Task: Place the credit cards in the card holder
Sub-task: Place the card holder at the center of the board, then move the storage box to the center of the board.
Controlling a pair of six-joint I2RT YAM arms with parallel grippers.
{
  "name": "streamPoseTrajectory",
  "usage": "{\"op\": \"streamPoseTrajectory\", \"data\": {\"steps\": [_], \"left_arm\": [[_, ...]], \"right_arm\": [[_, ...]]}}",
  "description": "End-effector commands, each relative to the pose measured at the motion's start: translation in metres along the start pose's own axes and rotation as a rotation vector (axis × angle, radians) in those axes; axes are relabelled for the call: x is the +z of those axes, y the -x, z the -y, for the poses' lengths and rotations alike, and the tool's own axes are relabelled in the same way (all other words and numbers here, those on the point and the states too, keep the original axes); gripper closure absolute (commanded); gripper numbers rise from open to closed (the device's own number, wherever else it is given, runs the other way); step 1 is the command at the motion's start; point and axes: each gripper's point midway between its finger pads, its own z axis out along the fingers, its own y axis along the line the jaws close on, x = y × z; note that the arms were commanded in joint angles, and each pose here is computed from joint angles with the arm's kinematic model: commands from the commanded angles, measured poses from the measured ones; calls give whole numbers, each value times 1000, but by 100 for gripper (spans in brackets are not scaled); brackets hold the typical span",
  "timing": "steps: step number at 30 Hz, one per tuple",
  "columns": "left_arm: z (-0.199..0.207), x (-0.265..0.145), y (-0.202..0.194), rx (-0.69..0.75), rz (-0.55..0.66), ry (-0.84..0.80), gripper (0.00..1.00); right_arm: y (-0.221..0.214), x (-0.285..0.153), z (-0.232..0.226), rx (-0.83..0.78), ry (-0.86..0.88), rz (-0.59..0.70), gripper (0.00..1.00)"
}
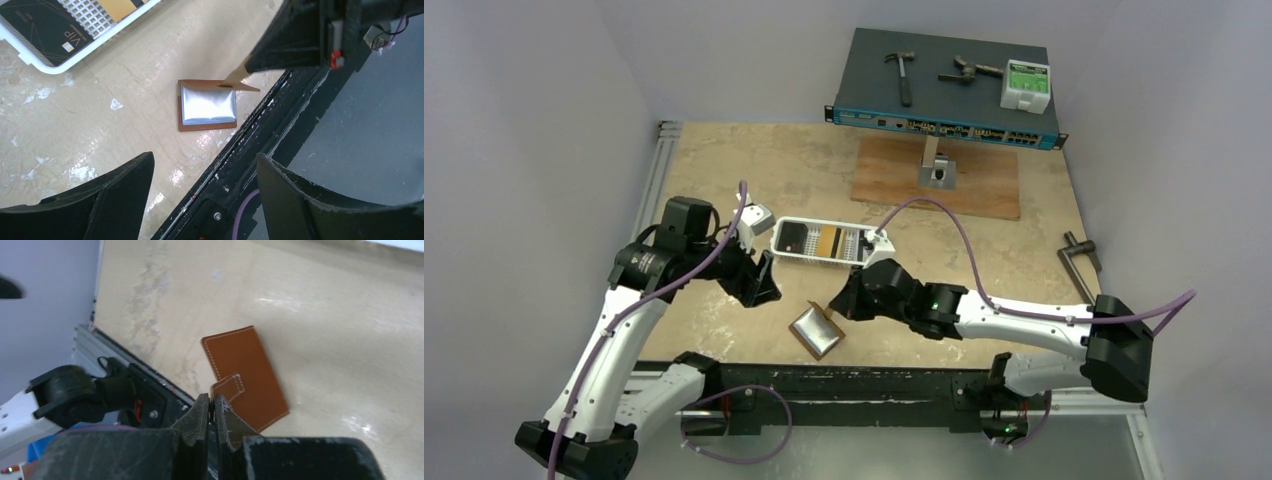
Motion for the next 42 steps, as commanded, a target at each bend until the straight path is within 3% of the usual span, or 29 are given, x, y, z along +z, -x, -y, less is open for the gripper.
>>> {"op": "streamPoseTrajectory", "data": {"steps": [1,6,10,19,20,23,25,27,33,42], "left_arm": [[7,0,-6,78,-31,-64,26],[-3,6,-6,96,-45,-36,26],[-9,13,-4,81,-56,-37,26],[-19,31,0,68,-53,-42,26],[-24,34,-1,71,-57,-29,26],[-38,40,-1,74,-70,24,26],[-49,43,3,67,-70,71,26],[-60,45,11,74,-61,117,26],[-90,49,49,98,-5,231,26],[-165,65,80,27,19,368,27]], "right_arm": [[-1,5,37,282,10,40,100],[-12,-8,125,364,-225,138,100],[-15,-23,160,347,-350,180,100],[-10,-28,154,188,-366,143,100],[-12,-29,151,176,-367,137,94],[-16,-33,147,137,-387,130,63],[-6,-42,146,109,-438,148,49],[19,-50,129,70,-422,200,42],[121,-56,61,-24,-279,388,32],[163,53,10,-14,-47,291,27]]}}
